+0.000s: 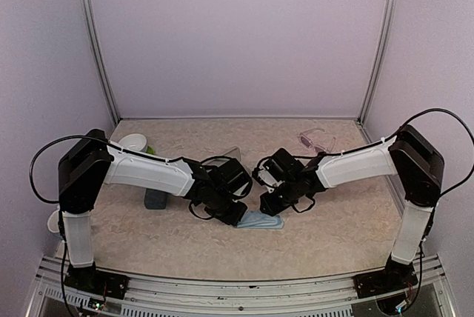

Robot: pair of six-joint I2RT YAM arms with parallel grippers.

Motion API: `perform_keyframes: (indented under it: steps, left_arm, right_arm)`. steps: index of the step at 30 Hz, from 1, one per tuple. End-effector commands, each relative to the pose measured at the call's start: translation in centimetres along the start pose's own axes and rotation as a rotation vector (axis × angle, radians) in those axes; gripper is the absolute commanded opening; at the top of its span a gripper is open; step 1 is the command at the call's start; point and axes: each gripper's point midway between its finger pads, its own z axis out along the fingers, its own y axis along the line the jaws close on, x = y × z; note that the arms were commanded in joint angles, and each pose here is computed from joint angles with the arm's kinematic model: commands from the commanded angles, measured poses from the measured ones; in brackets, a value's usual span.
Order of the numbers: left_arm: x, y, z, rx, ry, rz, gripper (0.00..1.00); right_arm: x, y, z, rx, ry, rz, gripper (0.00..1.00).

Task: Organize the sunglasses
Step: Pick up the folded cleaning cloth from the center of the board.

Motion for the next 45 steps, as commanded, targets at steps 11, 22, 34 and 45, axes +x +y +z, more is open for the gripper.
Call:
perform_keyframes:
  steps: [11,22,34,45]
  left_arm:
    - [2.7,0.3,0.7,0.002,0.076,0.018,0.00]
    - [1.1,-0.3,-1.4,0.016,0.027,0.005,0.00]
    - [-3.9,-2.1,-8.6,0.061,-0.141,-0.024,0.00]
    - [-4.9,-4.2,-14.3,0.119,-0.227,-0.014,0.00]
  right_arm:
    - [3.0,1.3,1.8,0.006,0.076,-0.004,0.01]
    - [0.3,1.9,-1.2,-0.021,-0.043,-0.038,0.00]
    - [-2.9,3.5,-8.3,-0.094,-0.197,-0.030,0.00]
    - [-2.7,3.7,-13.6,-0.127,-0.270,-0.011,0.00]
